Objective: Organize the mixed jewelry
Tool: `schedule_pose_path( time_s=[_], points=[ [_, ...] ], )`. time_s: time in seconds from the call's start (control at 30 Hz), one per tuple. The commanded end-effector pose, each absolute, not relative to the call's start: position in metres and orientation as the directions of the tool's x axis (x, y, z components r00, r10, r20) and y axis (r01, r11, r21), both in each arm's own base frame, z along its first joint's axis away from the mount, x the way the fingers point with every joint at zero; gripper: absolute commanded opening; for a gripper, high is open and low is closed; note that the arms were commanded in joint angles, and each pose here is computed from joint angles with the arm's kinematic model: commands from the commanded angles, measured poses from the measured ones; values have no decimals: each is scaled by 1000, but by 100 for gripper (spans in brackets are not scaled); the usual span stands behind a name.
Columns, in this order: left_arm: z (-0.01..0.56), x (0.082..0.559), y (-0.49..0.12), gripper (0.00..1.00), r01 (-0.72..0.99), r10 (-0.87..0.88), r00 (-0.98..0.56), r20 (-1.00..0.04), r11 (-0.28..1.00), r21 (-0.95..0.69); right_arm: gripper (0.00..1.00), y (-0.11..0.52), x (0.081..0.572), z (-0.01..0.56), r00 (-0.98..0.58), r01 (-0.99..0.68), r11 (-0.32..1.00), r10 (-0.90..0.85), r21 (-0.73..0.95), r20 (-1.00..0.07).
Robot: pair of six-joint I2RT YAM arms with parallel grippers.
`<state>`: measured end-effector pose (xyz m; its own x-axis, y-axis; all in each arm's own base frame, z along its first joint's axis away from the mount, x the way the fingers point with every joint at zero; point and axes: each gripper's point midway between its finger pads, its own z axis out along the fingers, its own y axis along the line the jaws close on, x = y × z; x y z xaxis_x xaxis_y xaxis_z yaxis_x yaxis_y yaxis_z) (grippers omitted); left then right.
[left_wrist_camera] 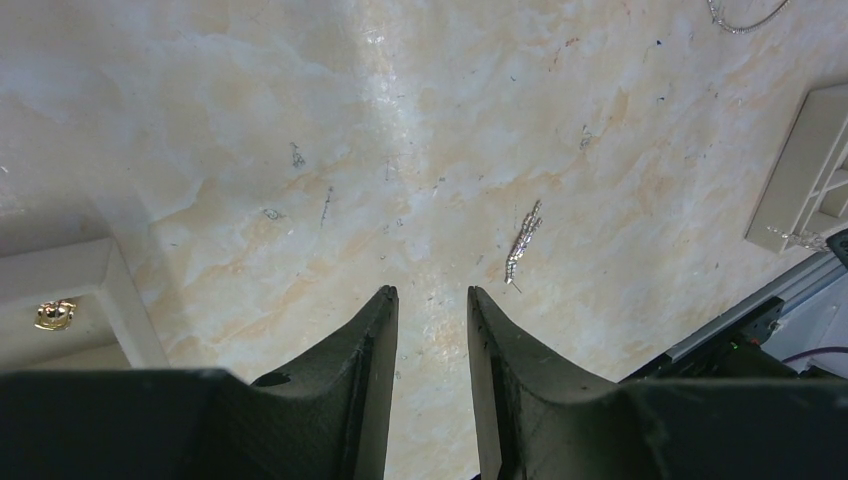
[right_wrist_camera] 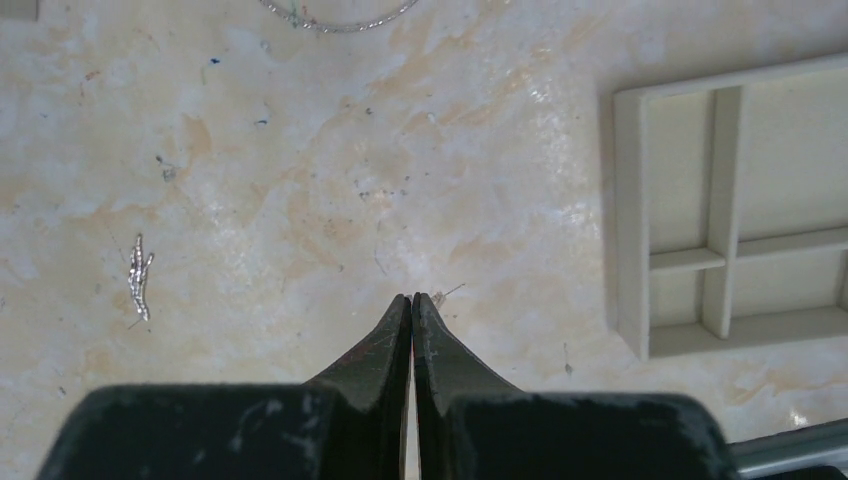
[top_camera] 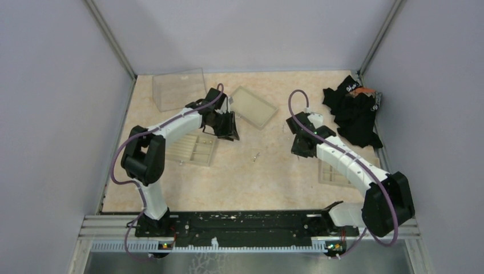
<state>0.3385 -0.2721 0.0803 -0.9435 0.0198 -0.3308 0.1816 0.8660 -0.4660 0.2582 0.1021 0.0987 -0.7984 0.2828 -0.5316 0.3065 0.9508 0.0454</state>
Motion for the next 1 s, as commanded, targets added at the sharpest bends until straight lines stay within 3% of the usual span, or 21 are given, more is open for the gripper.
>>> schedule_pose_path(
  time_s=[0.0,0.63,0.97],
  points=[
    [87,345,-277,38,191,18,-940,-341,855,-482,0,83,262,116,-764,322,946,290,48,-577],
    [83,347,-280,37,190,22,-944,-330,853,-486,0,11,269,125,-699,465,885,382,21,-604],
    [80,347,-279,37,190,27,-945,-326,857,-479,0,-19,269,98,-698,537,843,421,-35,-579]
  ],
)
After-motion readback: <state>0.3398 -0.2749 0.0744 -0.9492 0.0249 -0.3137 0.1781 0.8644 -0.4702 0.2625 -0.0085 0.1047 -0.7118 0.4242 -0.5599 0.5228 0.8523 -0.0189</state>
